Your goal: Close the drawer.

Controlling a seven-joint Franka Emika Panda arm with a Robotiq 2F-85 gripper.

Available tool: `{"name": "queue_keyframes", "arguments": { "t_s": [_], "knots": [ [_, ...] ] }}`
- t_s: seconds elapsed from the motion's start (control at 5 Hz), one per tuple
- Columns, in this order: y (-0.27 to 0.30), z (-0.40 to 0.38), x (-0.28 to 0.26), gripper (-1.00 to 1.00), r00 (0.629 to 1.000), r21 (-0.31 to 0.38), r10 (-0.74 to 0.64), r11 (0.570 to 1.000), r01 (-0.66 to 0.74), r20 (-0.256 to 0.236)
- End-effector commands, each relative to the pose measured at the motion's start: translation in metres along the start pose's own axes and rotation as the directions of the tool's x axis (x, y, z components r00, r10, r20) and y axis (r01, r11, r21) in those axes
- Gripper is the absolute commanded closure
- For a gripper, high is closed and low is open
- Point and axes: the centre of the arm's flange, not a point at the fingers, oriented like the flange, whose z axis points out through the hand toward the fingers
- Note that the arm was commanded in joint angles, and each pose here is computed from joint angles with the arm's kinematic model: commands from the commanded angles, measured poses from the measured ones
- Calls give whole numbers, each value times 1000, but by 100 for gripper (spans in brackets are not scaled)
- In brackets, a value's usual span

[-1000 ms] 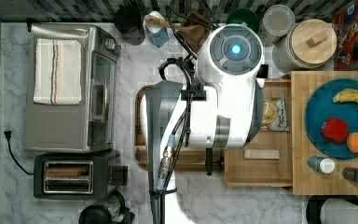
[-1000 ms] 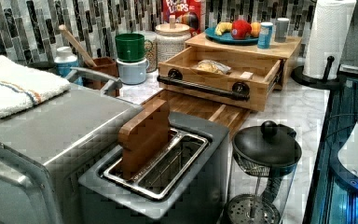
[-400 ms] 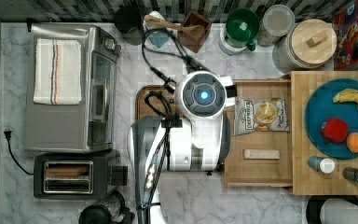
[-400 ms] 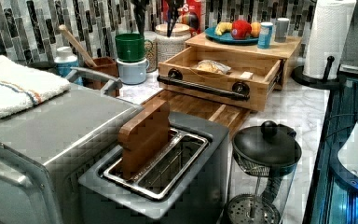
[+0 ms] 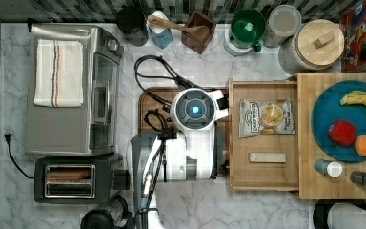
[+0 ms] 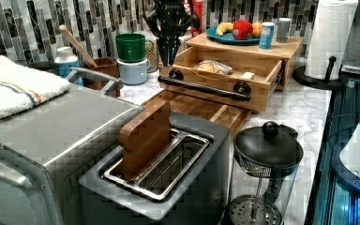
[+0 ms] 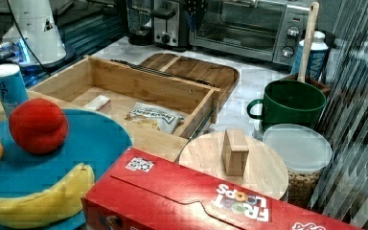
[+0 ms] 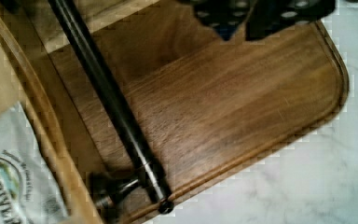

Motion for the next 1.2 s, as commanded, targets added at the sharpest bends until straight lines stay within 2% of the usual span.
{"name": "queue_keyframes", "arguments": {
  "t_s": [0.2,0.4,0.6,0.8,1.2],
  "knots": [
    [-2,44,-1,100,952,-84,-302,951,297,-51],
    [9,55,6,100,932,-111,-360,928,355,-26],
    [25,67,4,100,909,-132,-416,903,410,-22],
    [40,77,10,100,892,-129,-452,885,446,-12],
    [75,78,15,100,887,-138,-461,878,458,11]
  ]
}}
